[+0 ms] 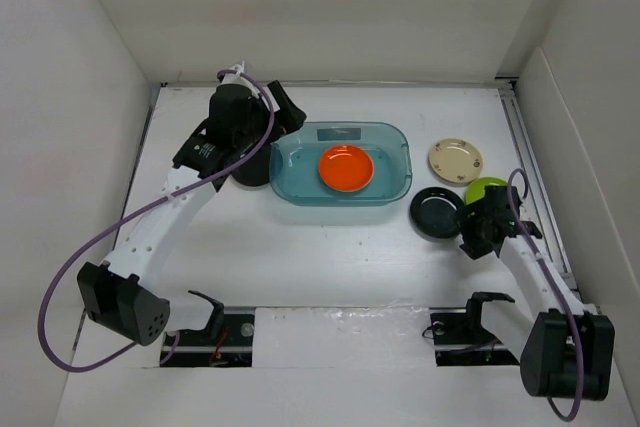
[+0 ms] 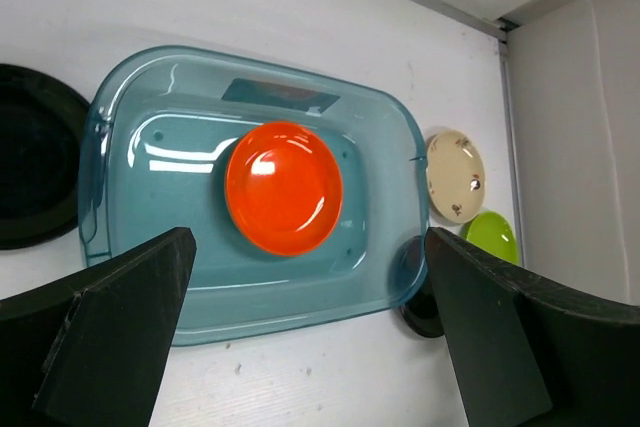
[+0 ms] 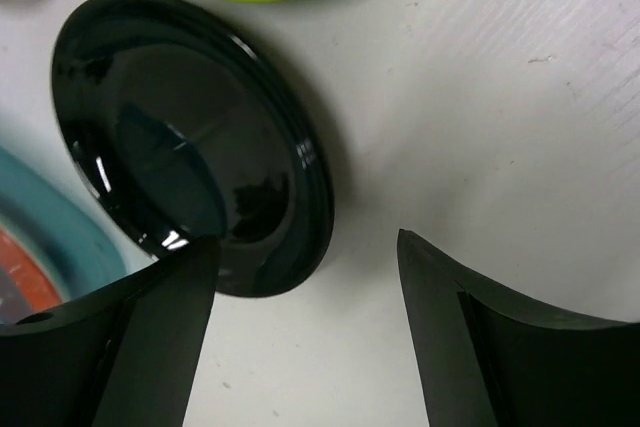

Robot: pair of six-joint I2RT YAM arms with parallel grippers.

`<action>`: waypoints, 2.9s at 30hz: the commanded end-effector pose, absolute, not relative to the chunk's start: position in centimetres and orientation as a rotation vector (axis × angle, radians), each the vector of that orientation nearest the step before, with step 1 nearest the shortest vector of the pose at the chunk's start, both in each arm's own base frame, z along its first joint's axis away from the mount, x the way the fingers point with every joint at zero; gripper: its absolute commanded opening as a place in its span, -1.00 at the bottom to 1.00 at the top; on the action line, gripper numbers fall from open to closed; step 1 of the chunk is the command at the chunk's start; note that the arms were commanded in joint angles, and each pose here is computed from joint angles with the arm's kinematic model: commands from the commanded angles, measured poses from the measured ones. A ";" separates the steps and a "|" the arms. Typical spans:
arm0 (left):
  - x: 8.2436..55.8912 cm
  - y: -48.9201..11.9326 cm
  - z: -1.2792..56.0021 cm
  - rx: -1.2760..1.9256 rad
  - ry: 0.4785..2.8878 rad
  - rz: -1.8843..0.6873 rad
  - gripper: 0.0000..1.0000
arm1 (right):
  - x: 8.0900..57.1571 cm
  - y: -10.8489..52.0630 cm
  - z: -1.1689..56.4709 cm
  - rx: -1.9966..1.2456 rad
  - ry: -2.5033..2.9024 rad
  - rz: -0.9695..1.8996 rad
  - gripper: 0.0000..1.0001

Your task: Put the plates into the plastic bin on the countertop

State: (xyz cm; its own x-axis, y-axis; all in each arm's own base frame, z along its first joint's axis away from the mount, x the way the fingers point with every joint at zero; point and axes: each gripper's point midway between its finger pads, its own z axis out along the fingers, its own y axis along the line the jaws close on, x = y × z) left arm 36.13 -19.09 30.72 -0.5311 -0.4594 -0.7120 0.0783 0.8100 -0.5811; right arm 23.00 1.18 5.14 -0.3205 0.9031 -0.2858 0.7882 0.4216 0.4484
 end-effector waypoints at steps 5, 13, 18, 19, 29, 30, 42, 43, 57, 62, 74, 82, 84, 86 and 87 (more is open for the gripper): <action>35.9 -18.0 31.1 -0.282 2.008 -0.683 0.99 | 26.4 -0.1 5.5 1.448 2.117 0.285 0.35; 36.1 -17.9 31.2 -0.279 2.010 -0.666 0.99 | 26.5 -0.2 3.6 1.444 2.165 0.250 -0.12; 36.3 -17.8 30.7 -0.287 2.026 -0.650 0.99 | 26.7 -0.2 2.5 1.445 2.195 0.231 -0.50; 36.3 -17.8 30.7 -0.287 2.026 -0.650 0.99 | 26.7 -0.2 2.5 1.433 2.202 0.227 -0.54; 36.6 -17.2 29.7 -0.325 2.041 -0.608 0.99 | 27.2 -0.5 4.5 1.431 2.169 0.240 -1.00; 36.7 -16.7 29.5 -0.342 2.045 -0.587 0.99 | 27.5 -0.8 6.0 1.426 2.120 0.254 -1.00; 40.2 -5.6 25.0 -0.754 2.025 -0.511 0.99 | 30.1 -1.7 22.6 1.164 1.782 0.396 -1.00; 40.4 -4.5 24.1 -0.790 2.030 -0.478 0.99 | 31.3 -0.8 24.1 1.101 1.776 0.452 -1.00; 41.0 7.0 15.9 -1.190 2.040 -0.237 0.99 | 40.4 20.3 22.4 0.332 2.161 0.865 -1.00; 40.2 8.5 15.5 -1.228 2.020 -0.153 0.99 | 43.4 22.3 17.9 0.347 2.267 0.818 -1.00; 39.1 8.6 10.0 -1.315 2.120 -0.084 0.99 | 44.2 23.2 14.5 0.354 2.333 0.800 -0.08; 38.1 8.4 7.3 -1.393 2.149 -0.063 0.99 | 40.9 24.3 20.9 0.268 2.211 0.857 0.99; 37.8 8.5 6.3 -1.413 2.151 -0.044 0.99 | 39.5 25.1 21.8 0.223 2.199 0.875 0.99; 38.0 8.5 6.1 -1.428 2.142 -0.049 0.99 | 38.0 25.1 23.5 0.190 2.174 0.890 0.99; 38.1 8.6 5.7 -1.429 2.144 -0.048 0.99 | 37.8 25.0 24.4 0.185 2.153 0.899 0.99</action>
